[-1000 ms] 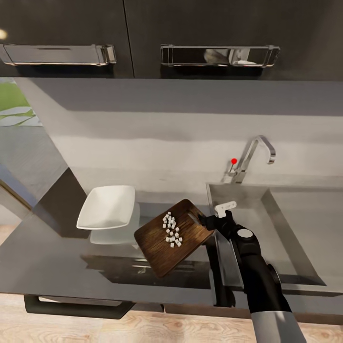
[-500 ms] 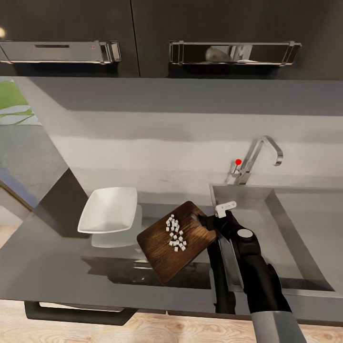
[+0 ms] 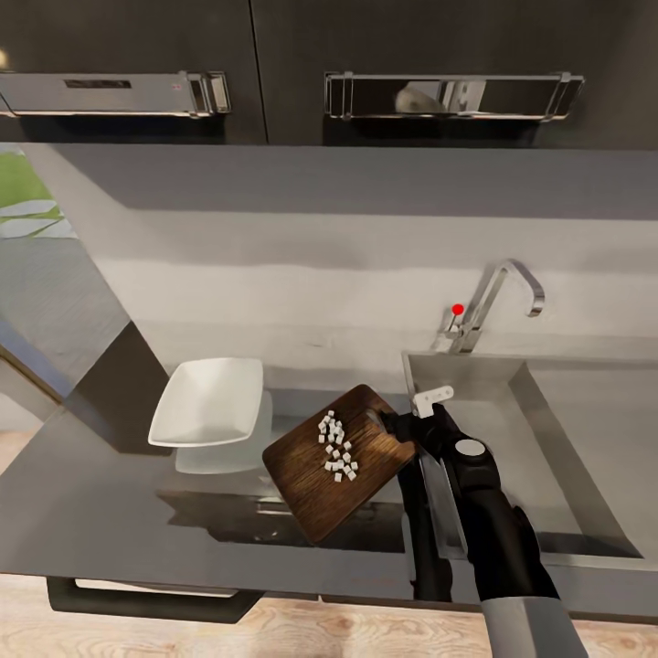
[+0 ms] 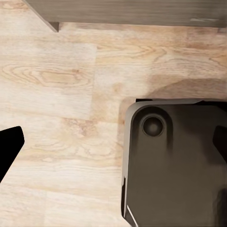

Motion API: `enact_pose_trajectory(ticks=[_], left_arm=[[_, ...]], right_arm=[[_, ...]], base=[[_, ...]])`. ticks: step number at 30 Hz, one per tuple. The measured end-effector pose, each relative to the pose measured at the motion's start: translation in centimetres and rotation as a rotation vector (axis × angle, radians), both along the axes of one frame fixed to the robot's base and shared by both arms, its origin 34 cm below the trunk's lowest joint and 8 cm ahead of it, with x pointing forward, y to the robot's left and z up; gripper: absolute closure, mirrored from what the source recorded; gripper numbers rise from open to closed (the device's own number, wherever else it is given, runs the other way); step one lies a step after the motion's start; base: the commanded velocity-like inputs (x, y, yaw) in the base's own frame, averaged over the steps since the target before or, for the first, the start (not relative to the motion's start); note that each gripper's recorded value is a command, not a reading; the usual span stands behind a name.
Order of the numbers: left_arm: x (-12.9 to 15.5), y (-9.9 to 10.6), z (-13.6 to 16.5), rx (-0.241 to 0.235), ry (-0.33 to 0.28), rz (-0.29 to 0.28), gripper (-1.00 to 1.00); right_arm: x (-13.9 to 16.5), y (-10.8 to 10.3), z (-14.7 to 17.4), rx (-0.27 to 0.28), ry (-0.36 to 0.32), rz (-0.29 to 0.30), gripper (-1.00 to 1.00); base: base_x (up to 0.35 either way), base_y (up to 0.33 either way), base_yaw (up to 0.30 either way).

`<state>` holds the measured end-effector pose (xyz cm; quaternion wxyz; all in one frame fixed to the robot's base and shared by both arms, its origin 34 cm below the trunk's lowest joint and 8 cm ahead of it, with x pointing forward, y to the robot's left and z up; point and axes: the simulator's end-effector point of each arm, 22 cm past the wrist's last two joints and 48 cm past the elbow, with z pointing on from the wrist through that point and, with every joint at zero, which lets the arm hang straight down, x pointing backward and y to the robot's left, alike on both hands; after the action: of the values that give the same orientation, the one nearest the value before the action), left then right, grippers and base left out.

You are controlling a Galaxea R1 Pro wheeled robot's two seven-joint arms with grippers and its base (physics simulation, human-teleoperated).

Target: In the kitchen, take the Vidalia onion out of the sink, dice it on the chopping board with the paring knife, put the diced onion into the bowl on the countertop, then place both the paring knife and the chopping board into the sink.

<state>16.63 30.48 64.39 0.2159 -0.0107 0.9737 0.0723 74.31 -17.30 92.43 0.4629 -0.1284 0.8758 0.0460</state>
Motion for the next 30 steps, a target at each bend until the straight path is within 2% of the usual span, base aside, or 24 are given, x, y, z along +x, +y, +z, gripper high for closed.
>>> enact_pose_trajectory(ticks=[7,14,30], left_arm=[[-0.2,0.0,0.0,0.000,0.006,0.000,-1.00],[-0.2,0.0,0.0,0.000,0.007,0.000,-1.00],[-0.2,0.0,0.0,0.000,0.007,0.000,-1.00]], right_arm=[[-0.2,0.3,-0.8,-0.001,0.016,0.006,-1.00],[-0.5,2.0,-0.9,-0.006,0.018,0.051,-1.00],[-0.5,2.2,-1.1,-0.007,0.020,0.056,-1.00]], base=[[0.000,0.000,0.000],[0.000,0.000,0.000],[0.000,0.000,0.000]])
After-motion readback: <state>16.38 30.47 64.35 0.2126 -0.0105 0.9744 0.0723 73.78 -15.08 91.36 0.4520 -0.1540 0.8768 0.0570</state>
